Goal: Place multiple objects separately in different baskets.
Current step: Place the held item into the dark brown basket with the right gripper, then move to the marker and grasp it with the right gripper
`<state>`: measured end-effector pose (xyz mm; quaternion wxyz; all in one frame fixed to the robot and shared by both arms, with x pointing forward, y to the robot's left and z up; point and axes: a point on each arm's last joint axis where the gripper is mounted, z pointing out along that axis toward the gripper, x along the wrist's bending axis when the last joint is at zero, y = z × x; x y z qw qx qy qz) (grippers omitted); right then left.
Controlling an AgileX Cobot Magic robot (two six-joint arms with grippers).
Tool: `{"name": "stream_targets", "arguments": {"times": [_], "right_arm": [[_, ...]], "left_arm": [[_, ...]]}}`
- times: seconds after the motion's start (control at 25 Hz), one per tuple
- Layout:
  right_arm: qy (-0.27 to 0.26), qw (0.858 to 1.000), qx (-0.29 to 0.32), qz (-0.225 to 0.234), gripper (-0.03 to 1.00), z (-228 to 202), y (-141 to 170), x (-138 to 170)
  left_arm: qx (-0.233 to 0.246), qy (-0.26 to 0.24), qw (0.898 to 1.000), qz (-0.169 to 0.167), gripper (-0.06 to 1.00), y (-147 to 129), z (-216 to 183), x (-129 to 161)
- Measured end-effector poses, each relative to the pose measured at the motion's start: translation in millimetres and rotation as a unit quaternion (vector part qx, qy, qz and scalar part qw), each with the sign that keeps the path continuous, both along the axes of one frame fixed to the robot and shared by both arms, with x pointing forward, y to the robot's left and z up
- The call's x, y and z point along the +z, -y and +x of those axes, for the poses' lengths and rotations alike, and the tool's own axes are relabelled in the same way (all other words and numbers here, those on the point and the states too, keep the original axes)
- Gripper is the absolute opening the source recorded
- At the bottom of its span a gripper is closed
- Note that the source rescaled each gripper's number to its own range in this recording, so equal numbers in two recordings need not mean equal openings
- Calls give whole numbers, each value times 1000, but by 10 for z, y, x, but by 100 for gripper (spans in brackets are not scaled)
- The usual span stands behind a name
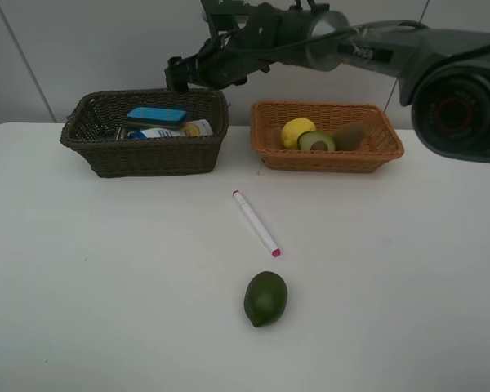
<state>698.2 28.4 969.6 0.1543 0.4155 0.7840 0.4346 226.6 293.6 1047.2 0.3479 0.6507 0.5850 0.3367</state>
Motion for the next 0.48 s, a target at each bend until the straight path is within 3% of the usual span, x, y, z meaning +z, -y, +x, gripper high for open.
{"name": "stream_targets", "arguments": {"times": [0.28, 0.48], "right_arm": [[-80, 995, 41, -51, 99, -267, 110, 389], [-181, 974, 65, -121, 99, -565, 288, 643]], "left_arm": [[0, 0, 1000, 0, 100, 0, 0, 0], [0, 0, 1000, 0, 100, 0, 0, 0]]}}
